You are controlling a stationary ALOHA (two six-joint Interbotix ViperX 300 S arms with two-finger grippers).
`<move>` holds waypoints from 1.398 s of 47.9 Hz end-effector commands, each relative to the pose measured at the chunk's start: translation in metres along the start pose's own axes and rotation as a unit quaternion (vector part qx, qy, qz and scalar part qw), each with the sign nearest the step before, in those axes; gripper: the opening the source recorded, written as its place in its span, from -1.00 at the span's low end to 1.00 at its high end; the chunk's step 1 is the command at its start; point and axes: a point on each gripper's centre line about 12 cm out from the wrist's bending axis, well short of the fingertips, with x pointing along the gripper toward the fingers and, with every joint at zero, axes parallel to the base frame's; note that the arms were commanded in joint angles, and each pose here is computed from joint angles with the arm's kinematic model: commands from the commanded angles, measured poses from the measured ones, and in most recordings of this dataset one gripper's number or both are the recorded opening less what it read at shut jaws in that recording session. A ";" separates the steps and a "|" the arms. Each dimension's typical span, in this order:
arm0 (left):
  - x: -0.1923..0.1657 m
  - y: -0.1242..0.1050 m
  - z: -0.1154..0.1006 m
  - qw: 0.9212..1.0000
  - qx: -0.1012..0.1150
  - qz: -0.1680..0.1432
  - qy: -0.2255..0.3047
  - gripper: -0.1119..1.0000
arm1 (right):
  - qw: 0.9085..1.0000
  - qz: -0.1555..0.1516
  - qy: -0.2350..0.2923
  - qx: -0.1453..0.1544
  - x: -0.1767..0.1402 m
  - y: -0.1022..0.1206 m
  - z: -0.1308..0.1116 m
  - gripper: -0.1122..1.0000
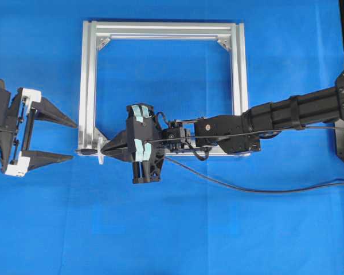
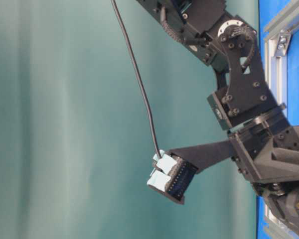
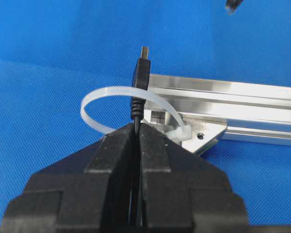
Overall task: Insert the wire through the string loop located on the left side.
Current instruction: 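Move the left gripper right and grasp the plug beyond the loop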
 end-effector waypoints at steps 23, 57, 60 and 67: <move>0.048 -0.003 -0.031 0.998 0.009 0.004 0.067 0.86 | 1.000 0.001 -0.025 0.002 -0.002 0.001 0.020 -0.97; 0.046 -0.003 -0.031 0.998 0.009 0.003 0.067 0.85 | 1.000 0.001 -0.026 0.002 -0.002 0.001 0.020 -0.97; 0.046 -0.003 -0.031 0.998 0.009 0.003 0.067 0.84 | 1.000 0.001 -0.027 0.002 -0.002 0.001 0.020 -0.97; 0.048 -0.003 -0.027 0.998 0.009 0.002 0.061 0.68 | 1.000 0.001 -0.025 0.002 -0.002 0.001 0.019 -0.97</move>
